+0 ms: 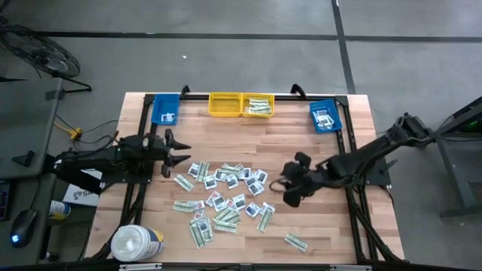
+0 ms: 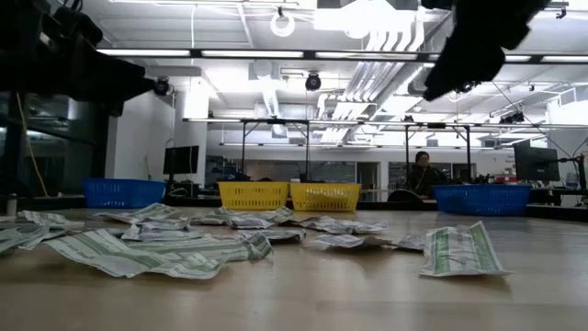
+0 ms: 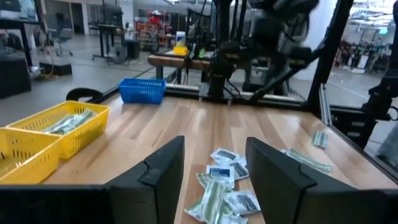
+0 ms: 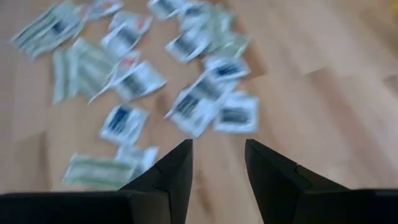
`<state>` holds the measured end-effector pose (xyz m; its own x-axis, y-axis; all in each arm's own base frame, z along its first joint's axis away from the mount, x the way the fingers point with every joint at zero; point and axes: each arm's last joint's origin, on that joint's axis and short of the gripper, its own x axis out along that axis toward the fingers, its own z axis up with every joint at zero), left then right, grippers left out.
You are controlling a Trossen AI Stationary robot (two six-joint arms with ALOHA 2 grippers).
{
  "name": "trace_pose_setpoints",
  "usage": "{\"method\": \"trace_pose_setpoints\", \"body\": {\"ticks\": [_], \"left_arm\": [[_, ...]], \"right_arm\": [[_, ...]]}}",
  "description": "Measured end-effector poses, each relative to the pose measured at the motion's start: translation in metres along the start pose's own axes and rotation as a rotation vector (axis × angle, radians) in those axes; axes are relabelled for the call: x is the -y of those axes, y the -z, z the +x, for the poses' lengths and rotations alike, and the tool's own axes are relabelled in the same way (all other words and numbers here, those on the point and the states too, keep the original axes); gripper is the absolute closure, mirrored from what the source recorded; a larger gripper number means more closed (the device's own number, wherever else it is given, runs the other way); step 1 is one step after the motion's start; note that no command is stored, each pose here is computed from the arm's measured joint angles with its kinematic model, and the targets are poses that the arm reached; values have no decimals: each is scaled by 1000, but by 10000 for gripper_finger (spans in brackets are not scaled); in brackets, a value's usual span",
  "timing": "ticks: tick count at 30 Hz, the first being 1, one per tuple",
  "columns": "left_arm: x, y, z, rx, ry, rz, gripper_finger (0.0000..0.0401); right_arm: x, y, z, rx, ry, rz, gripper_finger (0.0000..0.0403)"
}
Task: Pick & Place First Aid Supplies
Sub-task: Put the green bandage pack into the right yellow bin
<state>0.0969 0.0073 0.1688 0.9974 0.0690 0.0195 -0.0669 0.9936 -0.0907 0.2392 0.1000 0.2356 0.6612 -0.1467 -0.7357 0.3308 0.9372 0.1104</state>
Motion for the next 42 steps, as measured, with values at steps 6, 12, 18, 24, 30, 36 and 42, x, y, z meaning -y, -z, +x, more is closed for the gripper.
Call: {"method": "trace_pose_setpoints", "body": {"ticks": [6,12,18,24,30,36,42], "left_arm": [[0,1,0,-4,0,0,229],[0,1,1,-12,-1,0,229],[0,2,1,-14,-2,0,229],[0,2,1,-15,-1,0,229],[0,2,1,-15,-2,0,229],[0,2,1,-15,-2,0,229],[0,2,1,-15,-2,0,229]], "right_arm": [[-25,19,23,-81,-71,-62,263],[-43,31,51,-173,-171,17,263],[-45,40,64,-254,-128,303,263],[-50,43,61,-258,-124,444,263],[-54,46,58,-229,-111,487,263],[-57,49,56,-233,-113,494,263],[-59,52,62,-245,-112,552,263]]}}
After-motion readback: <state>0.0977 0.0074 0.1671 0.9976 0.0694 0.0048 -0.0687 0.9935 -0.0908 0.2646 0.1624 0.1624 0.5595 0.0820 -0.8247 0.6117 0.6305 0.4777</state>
